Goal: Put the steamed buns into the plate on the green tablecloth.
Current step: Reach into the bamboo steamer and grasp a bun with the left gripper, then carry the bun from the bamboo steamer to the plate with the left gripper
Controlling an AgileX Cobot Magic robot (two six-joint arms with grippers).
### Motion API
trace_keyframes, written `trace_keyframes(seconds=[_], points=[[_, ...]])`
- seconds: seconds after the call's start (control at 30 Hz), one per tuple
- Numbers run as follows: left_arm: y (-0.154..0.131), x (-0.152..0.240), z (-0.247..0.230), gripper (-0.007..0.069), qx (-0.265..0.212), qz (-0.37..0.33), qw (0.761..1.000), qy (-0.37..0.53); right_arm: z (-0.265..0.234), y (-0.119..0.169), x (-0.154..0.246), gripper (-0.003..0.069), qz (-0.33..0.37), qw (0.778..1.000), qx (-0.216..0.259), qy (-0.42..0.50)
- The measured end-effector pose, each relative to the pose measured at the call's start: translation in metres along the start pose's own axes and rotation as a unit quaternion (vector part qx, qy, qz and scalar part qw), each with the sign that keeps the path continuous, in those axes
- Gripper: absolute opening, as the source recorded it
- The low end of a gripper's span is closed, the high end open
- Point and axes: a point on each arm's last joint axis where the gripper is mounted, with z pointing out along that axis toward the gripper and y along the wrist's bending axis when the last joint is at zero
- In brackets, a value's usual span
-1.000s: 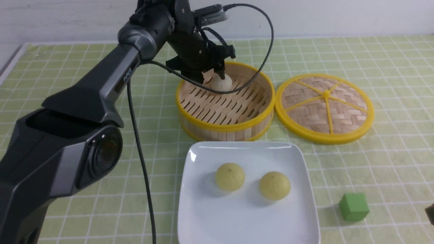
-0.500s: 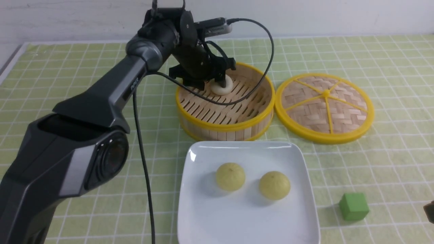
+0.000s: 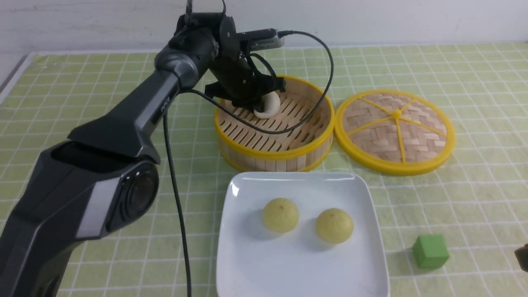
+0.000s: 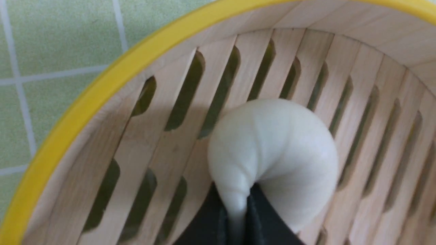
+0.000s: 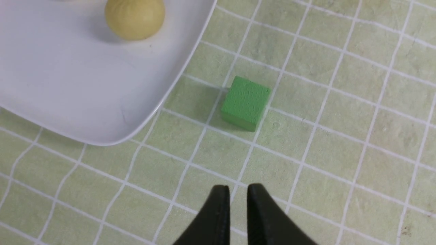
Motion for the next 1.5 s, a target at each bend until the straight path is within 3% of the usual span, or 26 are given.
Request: trace_keyframes(seconds=[0.23, 0.27, 0.4, 0.5, 0.6, 0.7, 0.83, 0.97, 1.27, 1.37, 1.5], points=[[-0.012, -0.020, -0.091, 0.0027, -0.022, 0.025, 0.999, -0.040, 0.000, 0.000, 0.000, 0.0108, 0.000, 1.000, 0.000, 0.001], [-0.017, -0.027, -0.126, 0.0027, -0.020, 0.028, 0.997, -0.075, 0.000, 0.000, 0.000, 0.0110, 0.000, 1.000, 0.000, 0.001], [-0.033, -0.027, -0.184, 0.0027, 0.008, 0.037, 0.993, -0.110, 0.000, 0.000, 0.000, 0.0115, 0.000, 1.000, 0.000, 0.002], [-0.045, -0.012, -0.206, 0.0027, 0.016, 0.052, 0.994, -0.093, 0.000, 0.000, 0.001, 0.0118, 0.000, 1.000, 0.000, 0.003], [-0.057, 0.037, -0.221, 0.0027, 0.013, 0.076, 0.997, -0.017, 0.000, 0.000, 0.002, 0.0122, 0.000, 1.000, 0.000, 0.008], [-0.057, 0.079, -0.222, 0.0027, 0.008, 0.088, 0.995, 0.045, 0.000, 0.000, 0.002, 0.0124, 0.000, 1.000, 0.000, 0.010], [-0.056, 0.176, -0.198, 0.0029, 0.000, 0.110, 0.976, 0.190, 0.000, 0.000, 0.002, 0.0129, -0.001, 1.000, 0.001, 0.011], [-0.061, 0.225, -0.165, 0.0031, 0.008, 0.130, 0.968, 0.214, 0.000, 0.000, 0.002, 0.0133, -0.001, 1.000, 0.001, 0.013], [-0.074, 0.232, -0.121, 0.0059, 0.032, 0.139, 0.980, 0.136, 0.000, 0.000, 0.004, 0.0141, 0.001, 1.000, -0.002, 0.022], [-0.073, 0.235, -0.110, 0.0101, 0.026, 0.139, 0.979, 0.146, -0.002, 0.001, 0.008, 0.0120, 0.002, 0.999, -0.003, 0.035], [-0.072, 0.238, -0.096, 0.0245, 0.021, 0.131, 0.979, 0.158, -0.015, 0.001, 0.018, 0.0018, -0.001, 0.999, -0.003, 0.047]])
